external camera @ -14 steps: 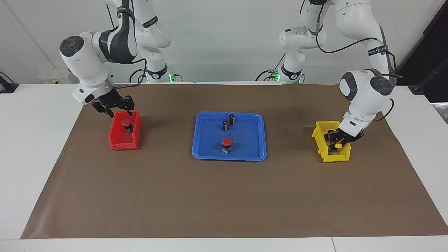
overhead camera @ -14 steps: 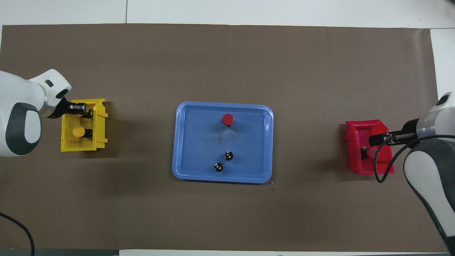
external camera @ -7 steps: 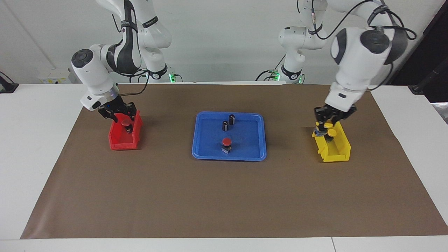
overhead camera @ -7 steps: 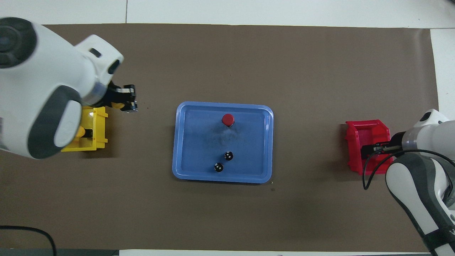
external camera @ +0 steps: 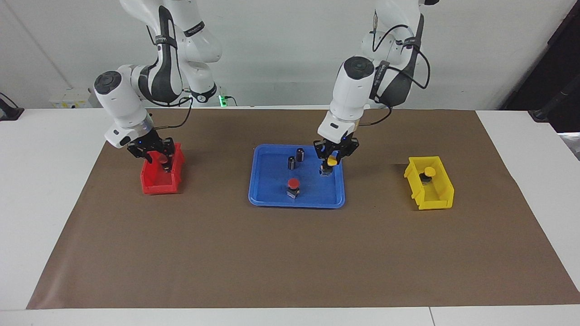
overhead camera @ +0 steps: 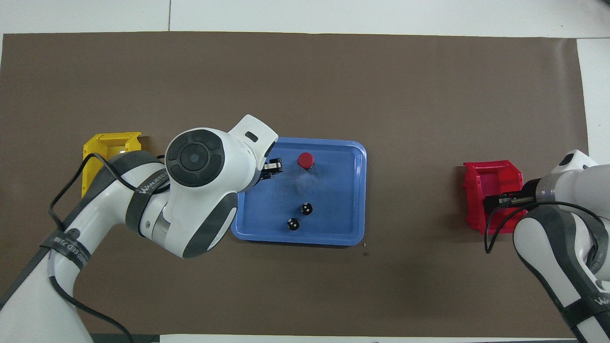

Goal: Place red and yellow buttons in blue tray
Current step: 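Carry the yellow button with the left gripper and drop it in the tray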

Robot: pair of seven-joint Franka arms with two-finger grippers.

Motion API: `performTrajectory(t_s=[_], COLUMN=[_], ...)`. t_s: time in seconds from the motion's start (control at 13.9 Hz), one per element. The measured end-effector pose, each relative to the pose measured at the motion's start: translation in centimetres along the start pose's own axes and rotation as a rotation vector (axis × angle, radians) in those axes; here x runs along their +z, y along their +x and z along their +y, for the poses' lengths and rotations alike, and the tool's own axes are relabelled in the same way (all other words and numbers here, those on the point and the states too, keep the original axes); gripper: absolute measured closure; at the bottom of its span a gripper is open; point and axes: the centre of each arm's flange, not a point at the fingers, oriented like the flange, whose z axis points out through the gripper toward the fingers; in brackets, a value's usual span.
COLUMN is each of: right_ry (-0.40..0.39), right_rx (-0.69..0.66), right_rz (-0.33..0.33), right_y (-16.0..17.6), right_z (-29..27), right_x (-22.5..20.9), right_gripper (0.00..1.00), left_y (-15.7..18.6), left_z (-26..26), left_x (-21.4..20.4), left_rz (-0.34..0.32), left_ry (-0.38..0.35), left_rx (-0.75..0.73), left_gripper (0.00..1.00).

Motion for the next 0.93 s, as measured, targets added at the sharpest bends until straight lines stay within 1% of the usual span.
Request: performTrajectory(t_s=[0.14, 0.29, 0.5, 0.79, 0.86, 0.93], right_ry=[0.0, 0.002, 0.004, 0.008, 0.008, 0.009], right_rx=[-0.012, -0.016, -0.017, -0.019, -0.019, -0.02], right_rz=[-0.002, -0.006, -0.014, -0.029, -0.031, -0.033], right_y=[-0.2, -0.3, -0.5, -0.9, -1.0, -1.1], right_z=[0.2, 0.6, 0.6, 0.4, 0.4, 0.4], right_x=[0.4, 0.7, 1.1, 1.7, 1.8, 1.9], right_gripper=[0.32, 0.33, 0.36, 0.37, 0.4, 0.5], left_y=[-0.7, -1.0, -0.6, -0.1, 0.1, 0.1], left_z=[0.9, 1.5, 1.4, 1.3, 1.3, 1.3], left_x=[2.1, 3.3, 3.9, 5.0, 5.3, 5.4], left_rz=[0.004, 0.004, 0.009, 0.018, 0.02, 0.019], left_ry=[-0.006, -0.008, -0.01, -0.015, -0.016, -0.015], left_rx=[-0.025, -0.035, -0.046, -0.057, -0.06, -0.061], left_gripper=[0.59, 0.59, 0.59, 0.59, 0.59, 0.59])
